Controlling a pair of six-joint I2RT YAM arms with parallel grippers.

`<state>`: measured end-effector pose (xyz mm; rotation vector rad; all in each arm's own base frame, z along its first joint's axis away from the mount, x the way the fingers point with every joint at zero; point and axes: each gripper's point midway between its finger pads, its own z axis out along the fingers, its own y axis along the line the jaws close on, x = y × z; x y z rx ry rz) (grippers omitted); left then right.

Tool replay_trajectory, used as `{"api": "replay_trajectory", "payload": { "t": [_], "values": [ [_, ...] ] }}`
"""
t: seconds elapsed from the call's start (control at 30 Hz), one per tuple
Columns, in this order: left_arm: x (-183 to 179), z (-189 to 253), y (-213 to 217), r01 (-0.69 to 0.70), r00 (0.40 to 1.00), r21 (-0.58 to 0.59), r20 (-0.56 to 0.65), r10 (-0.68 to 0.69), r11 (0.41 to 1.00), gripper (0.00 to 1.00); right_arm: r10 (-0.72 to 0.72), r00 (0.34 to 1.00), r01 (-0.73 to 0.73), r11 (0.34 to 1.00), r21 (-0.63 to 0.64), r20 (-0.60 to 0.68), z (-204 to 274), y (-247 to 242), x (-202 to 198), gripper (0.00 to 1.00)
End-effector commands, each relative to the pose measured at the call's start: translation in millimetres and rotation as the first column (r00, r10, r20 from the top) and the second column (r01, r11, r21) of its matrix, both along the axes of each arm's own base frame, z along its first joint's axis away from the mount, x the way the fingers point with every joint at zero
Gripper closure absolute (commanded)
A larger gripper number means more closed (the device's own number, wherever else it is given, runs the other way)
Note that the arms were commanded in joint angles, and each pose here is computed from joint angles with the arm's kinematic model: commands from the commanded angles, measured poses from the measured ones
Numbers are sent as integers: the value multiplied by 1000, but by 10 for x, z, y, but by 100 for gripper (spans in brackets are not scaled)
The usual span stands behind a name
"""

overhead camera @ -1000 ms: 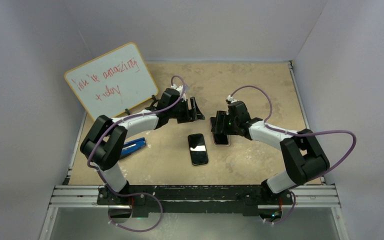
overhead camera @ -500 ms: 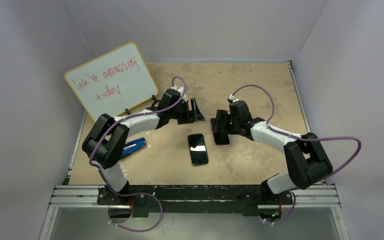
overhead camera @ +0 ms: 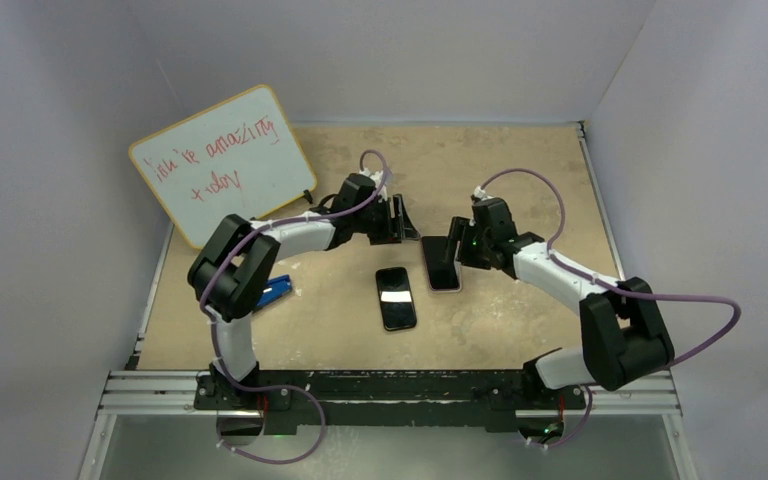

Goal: Put the phone into the phone case

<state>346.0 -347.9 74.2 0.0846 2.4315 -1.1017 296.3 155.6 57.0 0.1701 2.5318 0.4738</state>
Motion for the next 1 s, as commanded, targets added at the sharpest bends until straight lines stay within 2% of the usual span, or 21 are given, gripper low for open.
{"api": "replay_trajectory", "payload": {
  "t": [0.0,0.37,0.67,0.97],
  "values": [
    [84,63,-237,51,998,-39,38,-49,998,44,-21,1000,20,998,56,9,112,-96,115,41],
    [65,-205,-314,81,997,-10,6,-81,997,60,12,996,4,983,184,-83,-229,-27,83,51],
    [4,-267,-362,111,994,-16,-8,-111,994,70,31,995,-10,976,216,-97,-322,42,100,56],
    [-69,-260,-583,162,986,-67,-28,-164,984,81,42,996,-18,960,279,-81,-306,140,113,65]
  ]
}}
